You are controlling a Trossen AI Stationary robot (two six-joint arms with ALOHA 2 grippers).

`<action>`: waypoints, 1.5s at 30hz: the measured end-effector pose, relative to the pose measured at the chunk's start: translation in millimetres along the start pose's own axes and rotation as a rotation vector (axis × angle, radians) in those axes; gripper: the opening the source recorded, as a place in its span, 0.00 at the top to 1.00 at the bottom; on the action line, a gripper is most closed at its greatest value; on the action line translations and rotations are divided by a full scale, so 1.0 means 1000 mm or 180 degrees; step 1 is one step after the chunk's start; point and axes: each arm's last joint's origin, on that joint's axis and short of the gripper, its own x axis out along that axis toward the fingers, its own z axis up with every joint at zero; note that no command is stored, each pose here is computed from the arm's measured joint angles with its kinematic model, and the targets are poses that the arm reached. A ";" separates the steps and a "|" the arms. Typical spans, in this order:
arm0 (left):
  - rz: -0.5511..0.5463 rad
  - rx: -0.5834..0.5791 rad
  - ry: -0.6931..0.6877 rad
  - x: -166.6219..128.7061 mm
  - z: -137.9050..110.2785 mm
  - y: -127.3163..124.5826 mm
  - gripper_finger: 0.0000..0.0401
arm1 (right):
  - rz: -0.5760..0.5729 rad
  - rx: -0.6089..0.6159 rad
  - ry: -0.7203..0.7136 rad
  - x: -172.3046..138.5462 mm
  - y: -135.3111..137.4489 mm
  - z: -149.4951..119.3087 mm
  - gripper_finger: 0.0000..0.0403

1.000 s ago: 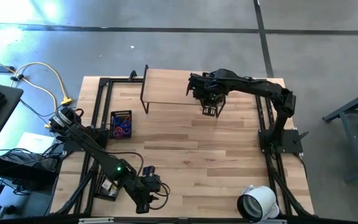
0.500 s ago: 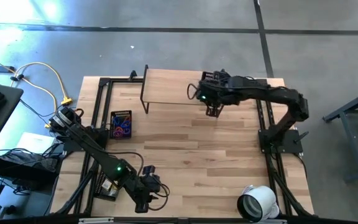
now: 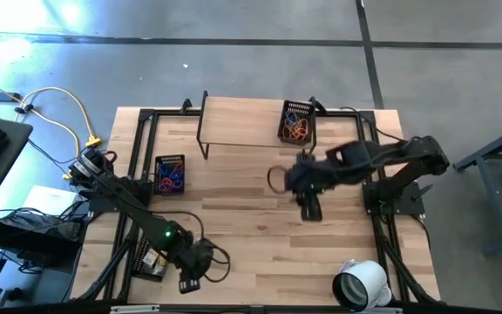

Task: Pick & Place Office Desk Supplies
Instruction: Put the bottom black bin on the shelf

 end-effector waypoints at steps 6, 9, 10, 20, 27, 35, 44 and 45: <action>-0.0137 -0.0488 0.0370 0.002 -0.018 -0.010 0.59 | 0.0688 -0.0346 -0.0344 0.012 0.044 0.002 0.60; -0.0149 -0.0600 0.0508 0.003 -0.031 -0.016 0.59 | 0.0775 -0.0531 -0.0439 0.018 0.059 -0.002 0.60; -0.0144 -0.0642 0.0535 0.004 -0.035 -0.018 0.59 | 0.0798 -0.0581 -0.0448 0.020 0.063 -0.003 0.60; 0.0042 -0.1728 0.0361 0.007 -0.062 -0.029 0.59 | 0.0861 -0.0724 -0.0465 0.046 0.075 -0.015 0.60; 0.0207 -0.2054 0.0251 0.007 -0.074 -0.029 0.59 | 0.0877 -0.0704 -0.0515 0.057 0.074 -0.017 0.60; 0.0192 -0.1516 0.0804 0.007 -0.092 -0.034 0.59 | 0.0881 -0.0803 -0.0574 0.057 0.074 -0.016 0.60; 0.0712 -0.0662 0.1010 0.004 -0.106 -0.018 0.59 | 0.0909 -0.0916 -0.0758 0.056 0.076 -0.011 0.60; 0.0786 -0.0595 0.1028 0.003 -0.109 -0.016 0.59 | 0.0908 -0.0940 -0.0770 0.056 0.076 -0.011 0.60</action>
